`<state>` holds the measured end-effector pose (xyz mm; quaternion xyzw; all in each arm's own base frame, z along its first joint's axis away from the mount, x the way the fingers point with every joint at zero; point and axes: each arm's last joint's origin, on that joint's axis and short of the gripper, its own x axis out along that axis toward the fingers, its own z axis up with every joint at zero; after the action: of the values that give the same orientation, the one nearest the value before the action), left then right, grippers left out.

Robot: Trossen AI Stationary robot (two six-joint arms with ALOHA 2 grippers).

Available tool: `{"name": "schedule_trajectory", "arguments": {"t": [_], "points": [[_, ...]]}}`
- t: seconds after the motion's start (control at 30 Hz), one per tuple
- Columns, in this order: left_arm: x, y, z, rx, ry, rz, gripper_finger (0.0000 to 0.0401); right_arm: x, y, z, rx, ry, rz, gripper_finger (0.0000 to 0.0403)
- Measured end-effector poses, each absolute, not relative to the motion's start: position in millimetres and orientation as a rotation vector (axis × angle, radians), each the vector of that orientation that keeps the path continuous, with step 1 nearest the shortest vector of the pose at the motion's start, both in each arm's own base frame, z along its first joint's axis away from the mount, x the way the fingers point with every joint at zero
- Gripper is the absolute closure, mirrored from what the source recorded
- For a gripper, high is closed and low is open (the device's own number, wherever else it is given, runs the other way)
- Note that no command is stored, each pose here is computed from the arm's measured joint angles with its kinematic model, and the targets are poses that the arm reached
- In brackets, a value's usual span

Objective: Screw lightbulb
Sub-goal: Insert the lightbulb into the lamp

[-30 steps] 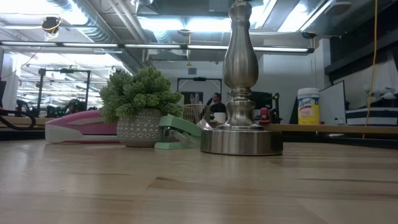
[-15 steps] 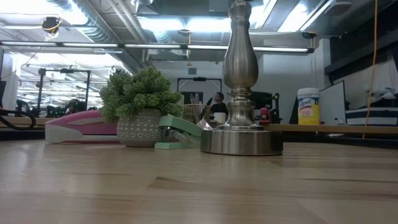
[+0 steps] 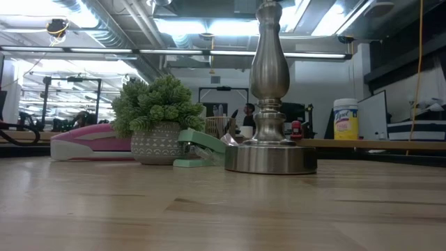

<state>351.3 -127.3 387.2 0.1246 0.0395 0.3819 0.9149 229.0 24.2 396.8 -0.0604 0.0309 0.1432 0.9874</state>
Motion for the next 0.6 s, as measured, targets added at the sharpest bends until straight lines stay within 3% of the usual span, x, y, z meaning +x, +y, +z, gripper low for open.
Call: {"name": "schedule_trajectory", "arguments": {"t": [0.37,0.6], "points": [[345.9,-137.4,389.6,0.253,0.073,0.798,0.04,196.8,20.7,419.0,-0.138,-0.059,0.249,0.0386],[344.1,-149.8,390.2,0.25,0.039,0.656,0.04,184.8,16.6,426.2,-0.141,-0.093,0.141,0.0386]]}}
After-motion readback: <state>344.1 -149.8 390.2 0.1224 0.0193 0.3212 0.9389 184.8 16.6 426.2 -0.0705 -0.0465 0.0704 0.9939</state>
